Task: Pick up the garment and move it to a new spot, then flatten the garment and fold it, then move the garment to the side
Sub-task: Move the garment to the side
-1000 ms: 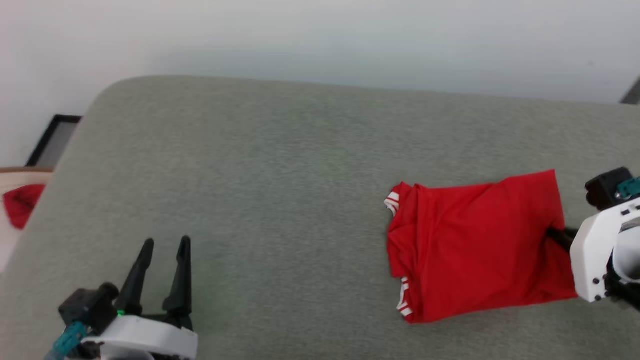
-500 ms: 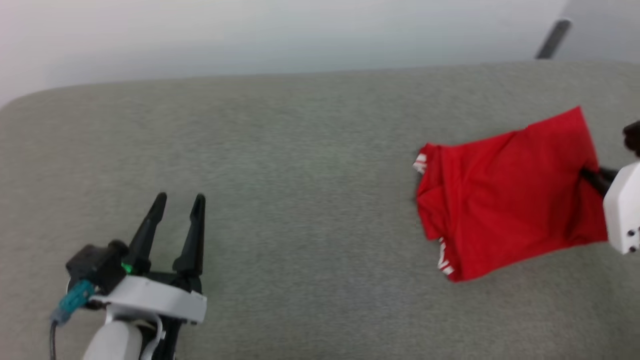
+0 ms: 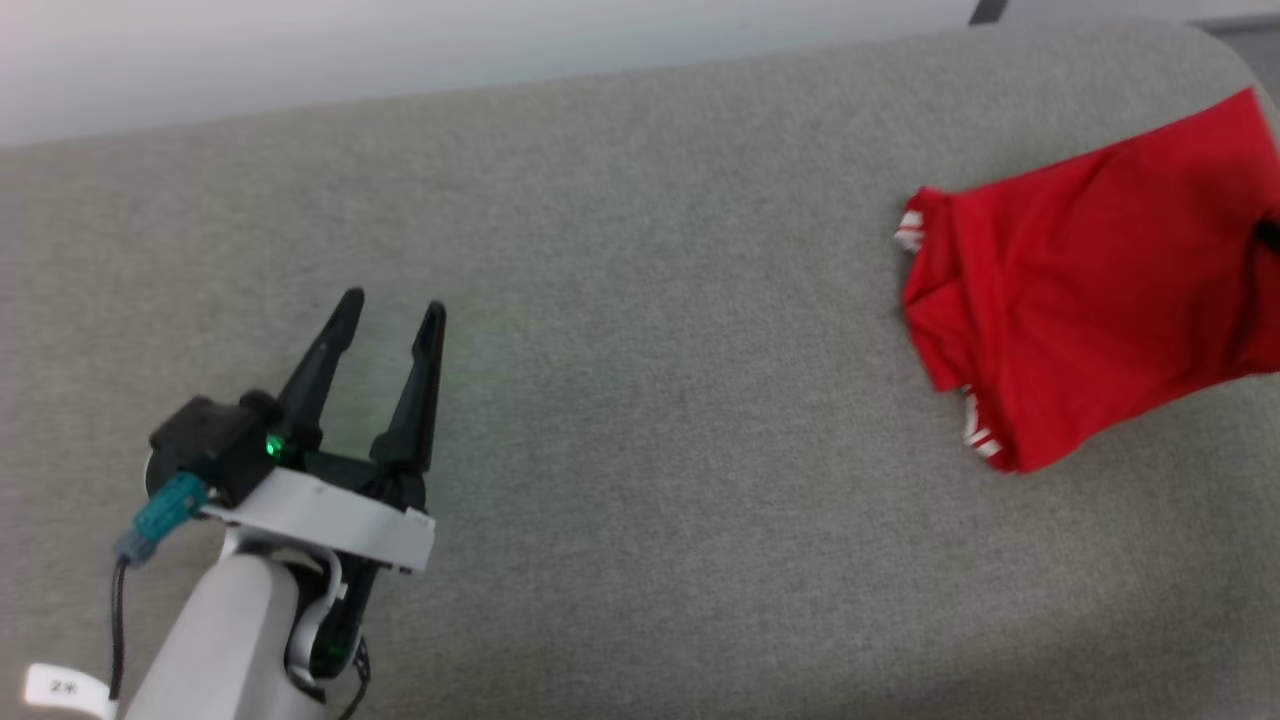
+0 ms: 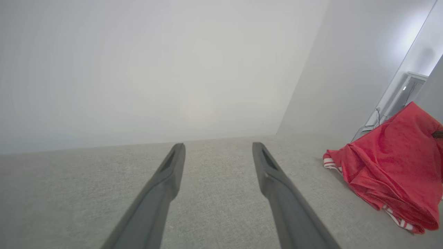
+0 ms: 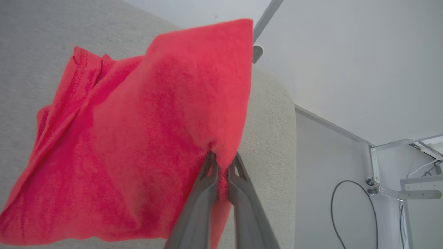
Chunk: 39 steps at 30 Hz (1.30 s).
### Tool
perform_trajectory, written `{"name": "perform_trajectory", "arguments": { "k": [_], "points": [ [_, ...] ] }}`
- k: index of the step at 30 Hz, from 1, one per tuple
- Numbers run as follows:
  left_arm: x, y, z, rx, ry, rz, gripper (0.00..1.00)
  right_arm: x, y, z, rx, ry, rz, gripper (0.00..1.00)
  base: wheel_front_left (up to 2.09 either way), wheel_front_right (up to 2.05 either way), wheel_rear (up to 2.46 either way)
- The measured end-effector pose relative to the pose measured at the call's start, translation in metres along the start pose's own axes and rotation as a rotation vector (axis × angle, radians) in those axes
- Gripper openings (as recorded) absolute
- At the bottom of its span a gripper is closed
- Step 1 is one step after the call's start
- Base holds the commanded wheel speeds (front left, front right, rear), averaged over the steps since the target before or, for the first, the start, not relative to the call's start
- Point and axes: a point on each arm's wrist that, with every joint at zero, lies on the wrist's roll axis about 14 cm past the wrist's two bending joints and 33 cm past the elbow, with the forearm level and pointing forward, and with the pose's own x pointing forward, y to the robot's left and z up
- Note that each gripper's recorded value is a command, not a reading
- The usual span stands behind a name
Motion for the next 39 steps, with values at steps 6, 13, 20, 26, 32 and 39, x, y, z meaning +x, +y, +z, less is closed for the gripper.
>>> {"name": "perform_trajectory", "arguments": {
  "k": [6,13,20,26,32,39],
  "points": [
    [0.017,-0.006,-0.016,-0.016,0.019,-0.038,1.00,0.006,-0.029,-0.013,-0.054,0.037,-0.067,0.00,0.00,0.00,0.00],
    [0.031,-0.009,-0.034,-0.032,0.042,-0.066,1.00,0.011,-0.063,-0.029,-0.112,0.087,-0.149,0.00,0.00,0.00,0.00],
    [0.040,-0.009,-0.049,-0.043,0.062,-0.083,1.00,0.010,-0.095,-0.053,-0.174,0.178,-0.236,0.00,0.00,0.00,0.00],
    [0.044,-0.009,-0.058,-0.048,0.075,-0.095,1.00,0.010,-0.113,-0.068,-0.210,0.220,-0.287,0.00,0.00,0.00,0.00],
    [0.045,-0.004,-0.062,-0.044,0.083,-0.094,1.00,0.017,-0.120,-0.076,-0.232,0.231,-0.314,0.00,0.00,0.00,0.00],
    [0.043,0.001,-0.065,-0.041,0.093,-0.085,1.00,0.026,-0.117,-0.080,-0.230,0.220,-0.324,0.17,0.00,0.00,0.00]
  ]
}}
